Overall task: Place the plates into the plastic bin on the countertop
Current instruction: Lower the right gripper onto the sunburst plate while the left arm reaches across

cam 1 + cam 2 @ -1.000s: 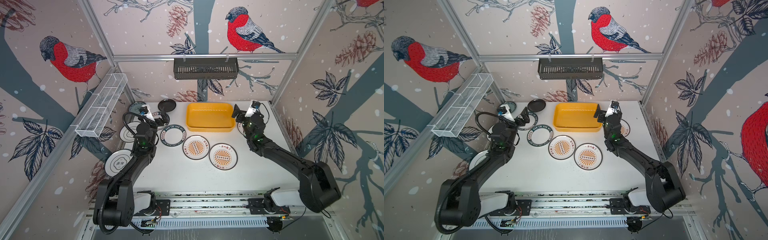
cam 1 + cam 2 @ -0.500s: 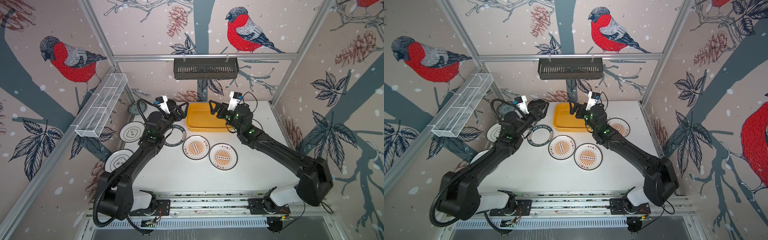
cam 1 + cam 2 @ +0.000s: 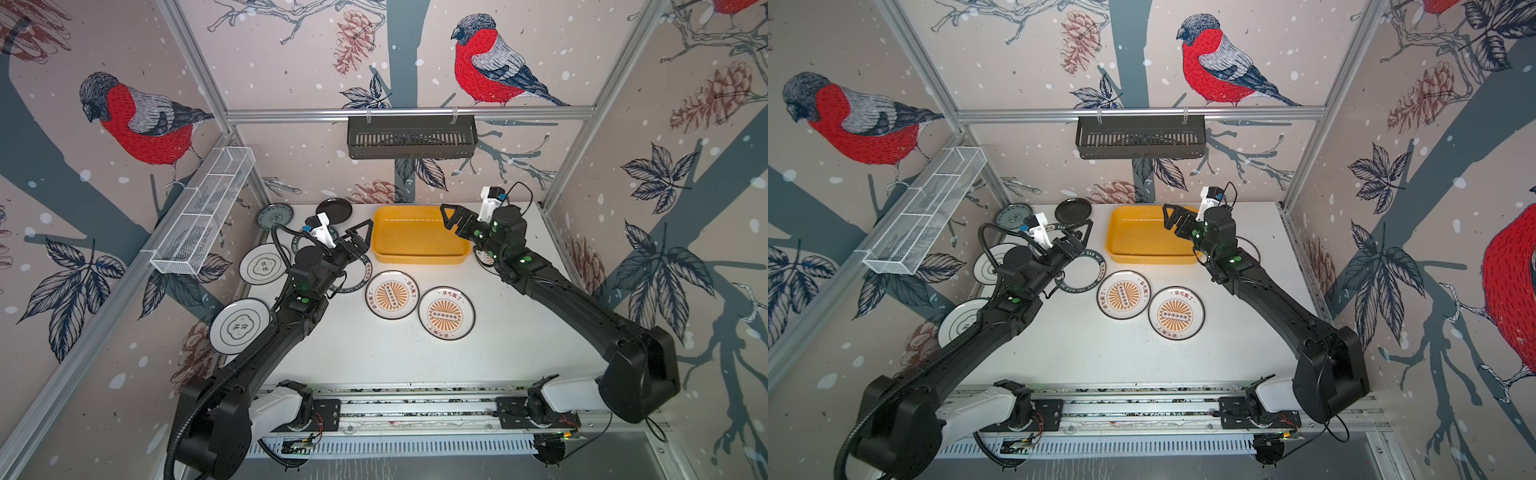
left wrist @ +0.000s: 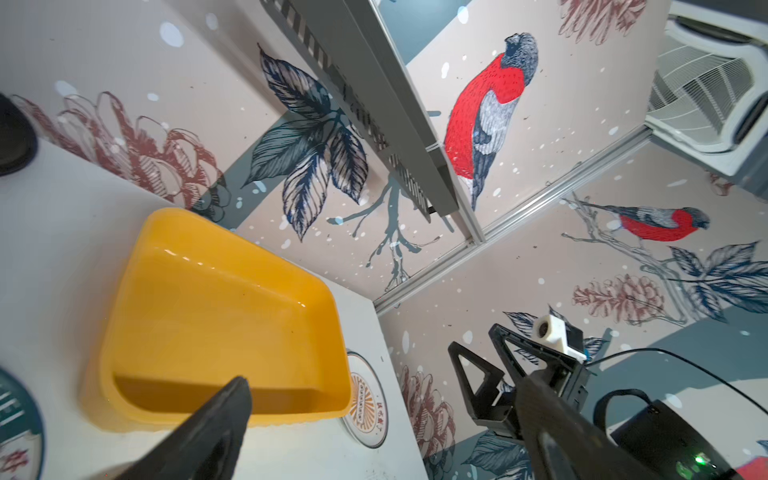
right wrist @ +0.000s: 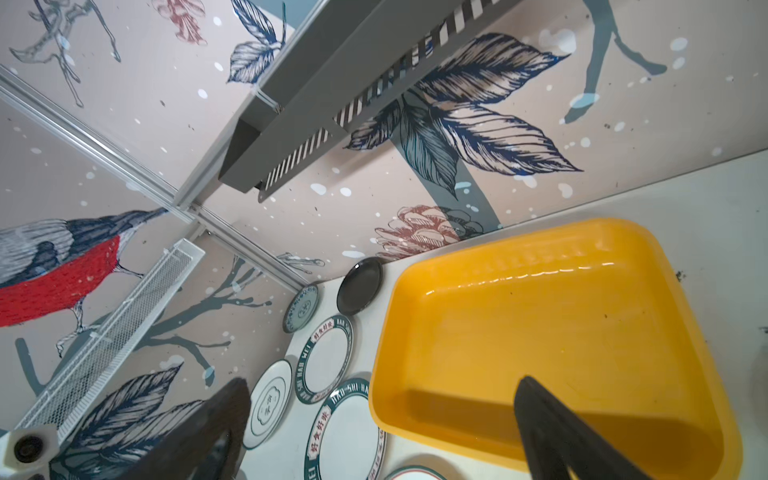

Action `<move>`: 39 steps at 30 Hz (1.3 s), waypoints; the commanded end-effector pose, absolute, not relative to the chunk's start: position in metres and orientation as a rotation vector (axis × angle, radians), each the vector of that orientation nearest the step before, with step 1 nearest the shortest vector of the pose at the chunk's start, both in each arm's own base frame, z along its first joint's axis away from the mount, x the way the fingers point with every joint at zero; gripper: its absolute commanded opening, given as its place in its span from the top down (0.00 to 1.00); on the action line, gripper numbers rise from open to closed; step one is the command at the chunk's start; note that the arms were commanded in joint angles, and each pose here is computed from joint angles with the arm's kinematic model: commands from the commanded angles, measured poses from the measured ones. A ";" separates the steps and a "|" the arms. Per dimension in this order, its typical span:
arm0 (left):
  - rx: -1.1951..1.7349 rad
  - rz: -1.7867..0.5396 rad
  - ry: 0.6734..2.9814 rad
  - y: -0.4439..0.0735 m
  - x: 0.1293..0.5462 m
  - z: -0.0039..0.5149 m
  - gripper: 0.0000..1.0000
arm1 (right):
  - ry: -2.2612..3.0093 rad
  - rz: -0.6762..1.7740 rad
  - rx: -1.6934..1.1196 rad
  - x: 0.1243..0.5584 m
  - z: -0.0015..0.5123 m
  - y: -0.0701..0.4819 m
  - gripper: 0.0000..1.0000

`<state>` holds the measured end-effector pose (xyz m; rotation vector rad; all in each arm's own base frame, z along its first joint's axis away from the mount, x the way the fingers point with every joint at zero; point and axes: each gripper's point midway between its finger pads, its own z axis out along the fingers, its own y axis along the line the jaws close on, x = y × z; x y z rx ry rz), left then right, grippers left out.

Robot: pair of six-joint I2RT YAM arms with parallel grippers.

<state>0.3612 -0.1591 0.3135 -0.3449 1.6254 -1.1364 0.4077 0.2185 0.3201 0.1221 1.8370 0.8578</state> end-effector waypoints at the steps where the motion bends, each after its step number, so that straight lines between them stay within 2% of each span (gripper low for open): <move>1: -0.462 -1.047 1.768 -0.148 0.354 0.265 0.00 | 1.890 0.723 0.131 0.404 0.308 0.199 0.00; 6: -0.503 -1.065 1.871 -0.149 0.335 0.230 0.00 | 1.997 0.719 0.248 0.391 0.265 0.155 0.00; 10: -0.405 -1.071 2.032 -0.173 0.324 0.211 0.00 | 2.073 0.722 0.360 0.379 0.227 0.113 0.00; 21: 0.243 -1.091 2.118 -0.308 0.310 0.218 0.02 | 2.027 0.979 0.804 0.375 0.146 0.026 0.00; 26: 0.421 -1.109 2.084 -0.353 0.321 0.222 0.02 | 2.036 0.954 0.948 0.377 0.115 0.001 0.00; 32: 0.529 -1.061 2.053 -0.380 0.348 0.215 0.02 | 1.998 0.961 1.055 0.380 0.090 -0.018 0.01; 39: 0.631 -0.976 2.052 -0.400 0.380 0.216 0.02 | 1.998 0.947 1.147 0.393 0.067 -0.026 0.10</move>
